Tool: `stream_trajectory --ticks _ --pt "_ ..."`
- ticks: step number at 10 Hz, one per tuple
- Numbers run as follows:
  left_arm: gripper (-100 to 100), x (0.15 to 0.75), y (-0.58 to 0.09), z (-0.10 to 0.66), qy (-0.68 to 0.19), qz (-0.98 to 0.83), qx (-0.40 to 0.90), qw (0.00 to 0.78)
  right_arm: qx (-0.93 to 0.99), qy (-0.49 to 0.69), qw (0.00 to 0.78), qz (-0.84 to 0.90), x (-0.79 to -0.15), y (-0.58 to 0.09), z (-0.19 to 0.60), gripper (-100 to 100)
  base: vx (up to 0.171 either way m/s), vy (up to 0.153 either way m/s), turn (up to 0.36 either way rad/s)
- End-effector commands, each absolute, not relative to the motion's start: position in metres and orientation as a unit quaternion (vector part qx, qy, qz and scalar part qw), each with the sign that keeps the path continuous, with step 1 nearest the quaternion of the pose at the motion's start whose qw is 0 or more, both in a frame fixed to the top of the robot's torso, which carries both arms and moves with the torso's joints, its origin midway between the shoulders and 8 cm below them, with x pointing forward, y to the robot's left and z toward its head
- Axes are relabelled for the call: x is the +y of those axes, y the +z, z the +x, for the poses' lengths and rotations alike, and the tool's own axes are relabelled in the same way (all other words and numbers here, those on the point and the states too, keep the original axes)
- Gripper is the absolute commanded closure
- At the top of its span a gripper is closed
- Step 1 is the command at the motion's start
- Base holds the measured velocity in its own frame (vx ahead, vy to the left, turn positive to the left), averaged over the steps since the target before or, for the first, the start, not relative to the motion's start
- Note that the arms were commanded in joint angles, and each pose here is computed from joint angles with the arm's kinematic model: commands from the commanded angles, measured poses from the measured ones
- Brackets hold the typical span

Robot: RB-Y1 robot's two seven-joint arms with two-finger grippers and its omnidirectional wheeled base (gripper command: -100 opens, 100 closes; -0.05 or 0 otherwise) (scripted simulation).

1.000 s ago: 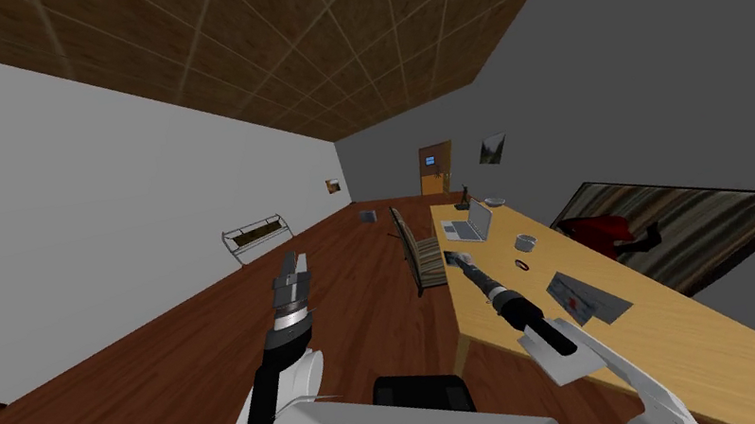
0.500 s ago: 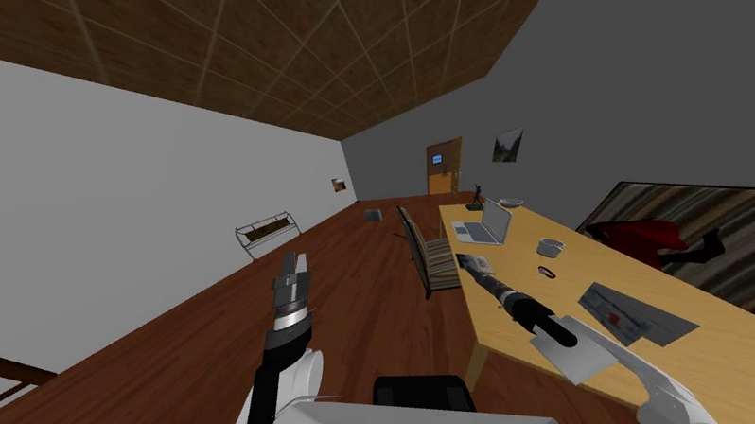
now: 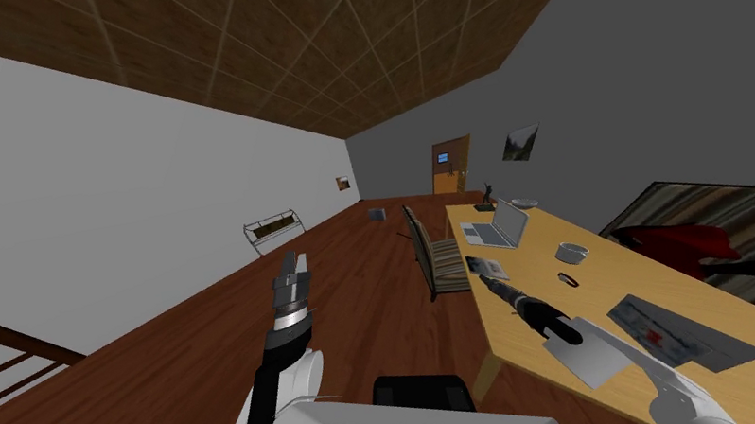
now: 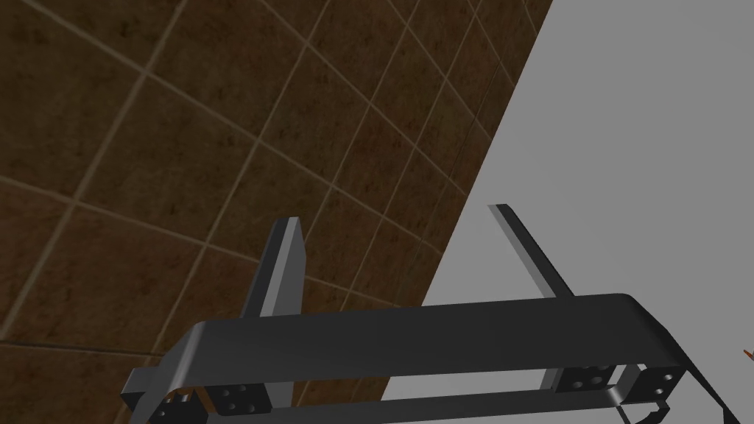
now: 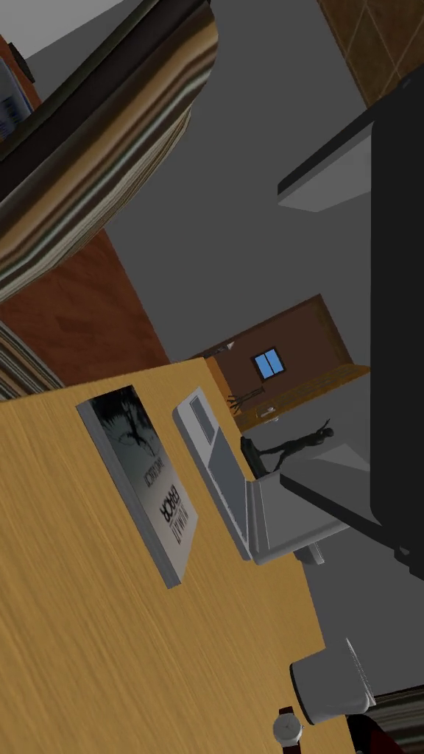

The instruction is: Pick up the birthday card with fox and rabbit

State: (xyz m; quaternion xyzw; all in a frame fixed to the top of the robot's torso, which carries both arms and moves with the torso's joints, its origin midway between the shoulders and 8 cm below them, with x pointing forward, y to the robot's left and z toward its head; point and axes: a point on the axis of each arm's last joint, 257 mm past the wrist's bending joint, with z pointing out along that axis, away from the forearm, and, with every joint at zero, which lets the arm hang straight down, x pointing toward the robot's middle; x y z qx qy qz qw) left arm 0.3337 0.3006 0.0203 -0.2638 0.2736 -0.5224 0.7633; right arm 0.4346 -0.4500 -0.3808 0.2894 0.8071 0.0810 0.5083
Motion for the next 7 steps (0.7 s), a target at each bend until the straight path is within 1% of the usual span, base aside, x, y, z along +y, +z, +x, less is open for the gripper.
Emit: stream_trajectory --ticks 1,2,3,4,5,6,7 --pt "0 0.301 0.020 0.334 -0.522 -0.264 0.274 0.763 0.823 0.032 0.489 0.285 -0.480 -0.395 0.423 -100 0.048 0.039 0.128" --pt "0 0.301 0.020 0.334 -0.522 -0.264 0.274 0.763 0.827 0.022 0.480 0.292 -0.489 -0.405 0.416 -100 0.041 0.039 0.048" --pt "0 0.301 0.020 0.334 -0.522 -0.264 0.274 0.763 0.838 -0.019 0.464 0.287 -0.517 -0.413 0.405 -100 0.047 0.042 0.089" --pt "0 0.301 0.020 0.334 -0.522 -0.264 0.274 0.763 0.840 -0.028 0.456 0.293 -0.524 -0.420 0.398 -100 0.041 0.025 0.055" --pt "0 0.301 0.020 0.334 -0.522 -0.264 0.274 0.763 0.848 -0.066 0.441 0.287 -0.549 -0.423 0.388 -100 0.049 0.018 0.098" --pt "0 0.301 0.020 0.334 -0.522 -0.264 0.274 0.763 0.850 -0.076 0.431 0.293 -0.557 -0.431 0.379 -100 0.045 0.010 0.055" --pt "0 0.301 0.020 0.334 -0.522 -0.264 0.274 0.763 0.856 -0.114 0.414 0.289 -0.585 -0.434 0.365 -100 0.044 0.013 0.091"
